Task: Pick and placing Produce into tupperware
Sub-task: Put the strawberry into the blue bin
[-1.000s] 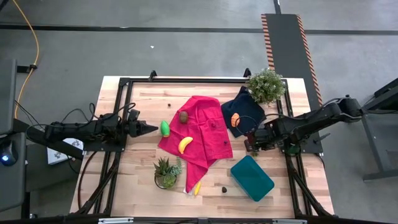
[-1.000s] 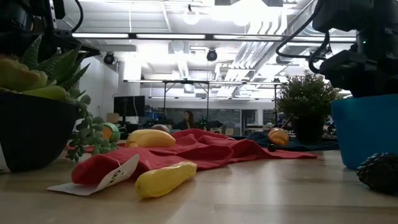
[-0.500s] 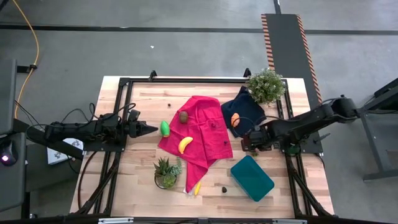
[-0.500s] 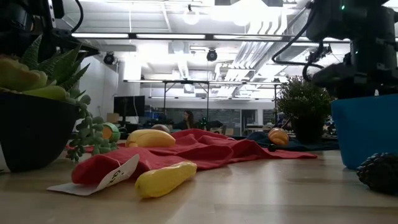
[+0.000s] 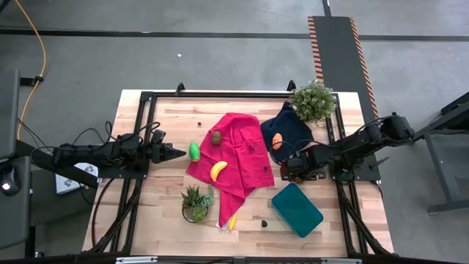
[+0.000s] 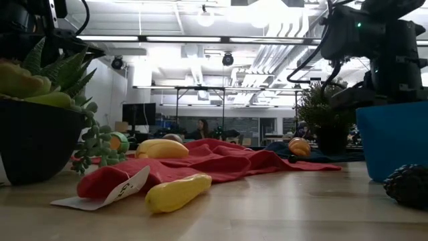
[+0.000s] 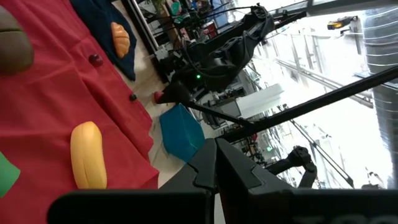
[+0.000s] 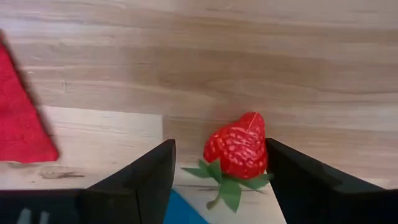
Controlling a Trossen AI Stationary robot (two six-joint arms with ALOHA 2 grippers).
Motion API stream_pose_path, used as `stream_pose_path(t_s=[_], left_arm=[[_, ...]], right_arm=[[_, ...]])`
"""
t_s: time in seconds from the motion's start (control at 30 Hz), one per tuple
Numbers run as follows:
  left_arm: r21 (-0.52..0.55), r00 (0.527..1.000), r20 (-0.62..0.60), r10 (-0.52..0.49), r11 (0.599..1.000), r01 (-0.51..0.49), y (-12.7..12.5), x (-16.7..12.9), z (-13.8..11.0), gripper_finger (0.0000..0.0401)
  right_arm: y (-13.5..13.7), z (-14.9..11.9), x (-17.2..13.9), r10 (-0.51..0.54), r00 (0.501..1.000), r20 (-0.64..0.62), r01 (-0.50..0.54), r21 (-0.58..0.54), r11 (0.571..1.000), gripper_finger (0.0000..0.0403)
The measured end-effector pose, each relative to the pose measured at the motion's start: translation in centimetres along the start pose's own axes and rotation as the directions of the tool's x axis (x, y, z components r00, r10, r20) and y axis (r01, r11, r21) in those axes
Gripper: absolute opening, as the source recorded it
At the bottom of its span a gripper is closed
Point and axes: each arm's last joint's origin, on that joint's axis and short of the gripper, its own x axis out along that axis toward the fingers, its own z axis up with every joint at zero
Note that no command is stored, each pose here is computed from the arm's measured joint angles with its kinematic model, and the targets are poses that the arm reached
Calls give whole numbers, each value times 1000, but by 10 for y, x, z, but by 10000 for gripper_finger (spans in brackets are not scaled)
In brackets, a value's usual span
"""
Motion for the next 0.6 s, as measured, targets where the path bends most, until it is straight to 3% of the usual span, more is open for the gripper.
stream_pose_path(t_s=[0.23,0.6], left_arm=[[3,1000,-7,-6,1000,6,0,0,0,1],[3,1000,-6,-6,1000,6,0,0,0,1]], right_arm=[[1,-1,3,-16,999,-29,17,8,1000,230],[0,0,3,-19,999,-28,19,9,1000,188]])
